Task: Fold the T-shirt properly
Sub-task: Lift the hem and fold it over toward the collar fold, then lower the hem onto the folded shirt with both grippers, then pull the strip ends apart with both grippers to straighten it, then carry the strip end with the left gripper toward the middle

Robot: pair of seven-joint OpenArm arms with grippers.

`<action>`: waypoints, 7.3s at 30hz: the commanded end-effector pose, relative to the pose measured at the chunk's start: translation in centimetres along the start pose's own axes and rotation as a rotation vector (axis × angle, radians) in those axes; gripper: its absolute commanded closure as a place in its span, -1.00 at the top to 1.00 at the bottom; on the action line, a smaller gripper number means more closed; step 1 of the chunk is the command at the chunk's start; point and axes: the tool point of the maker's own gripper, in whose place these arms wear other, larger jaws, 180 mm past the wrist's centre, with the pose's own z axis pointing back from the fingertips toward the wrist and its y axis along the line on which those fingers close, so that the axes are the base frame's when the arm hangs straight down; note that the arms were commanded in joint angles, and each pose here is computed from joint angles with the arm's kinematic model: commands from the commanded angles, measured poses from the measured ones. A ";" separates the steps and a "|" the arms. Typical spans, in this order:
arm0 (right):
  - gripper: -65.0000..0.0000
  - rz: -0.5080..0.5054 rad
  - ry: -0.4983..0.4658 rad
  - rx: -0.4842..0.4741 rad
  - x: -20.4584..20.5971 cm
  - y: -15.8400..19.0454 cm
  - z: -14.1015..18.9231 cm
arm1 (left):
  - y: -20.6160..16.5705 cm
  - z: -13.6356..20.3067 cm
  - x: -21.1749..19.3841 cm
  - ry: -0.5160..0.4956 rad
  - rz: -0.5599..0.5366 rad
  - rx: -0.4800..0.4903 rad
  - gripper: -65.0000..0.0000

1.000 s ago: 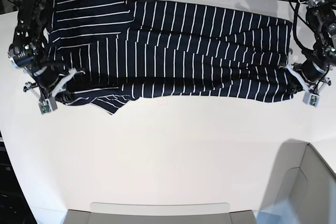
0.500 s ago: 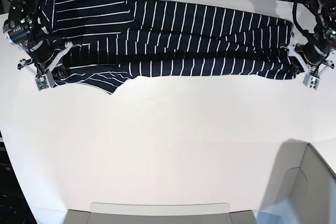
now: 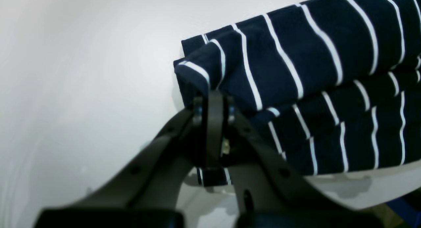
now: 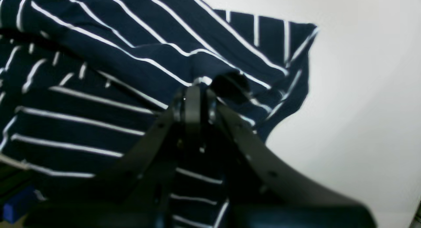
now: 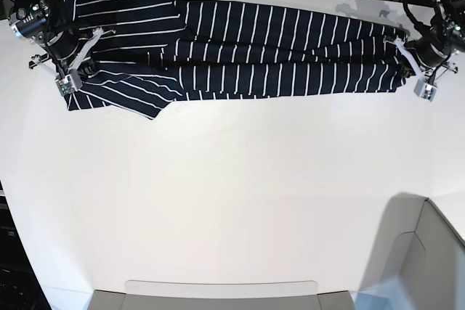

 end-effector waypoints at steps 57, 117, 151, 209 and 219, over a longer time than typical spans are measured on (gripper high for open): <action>-0.71 -0.009 0.037 0.054 -1.0 -1.3 2.2 | 1.4 -2.1 -6.1 0.031 0.325 -0.095 -0.54; -0.71 -0.135 -0.155 -0.090 3.3 -5.7 3.8 | 12.1 1.3 2.7 -0.071 0.280 0.168 -1.00; -0.71 -0.121 -0.146 -0.095 3.3 -6.0 3.9 | 13.9 -2.4 0.1 0.011 0.394 0.193 -0.52; -0.72 -0.065 -0.134 -0.089 3.9 -6.1 3.9 | 12.8 -3.3 -0.7 0.031 0.351 0.051 -1.00; -0.72 -0.066 -0.136 -0.088 3.9 -6.1 3.9 | 12.3 2.4 5.3 -0.073 0.201 0.146 -1.00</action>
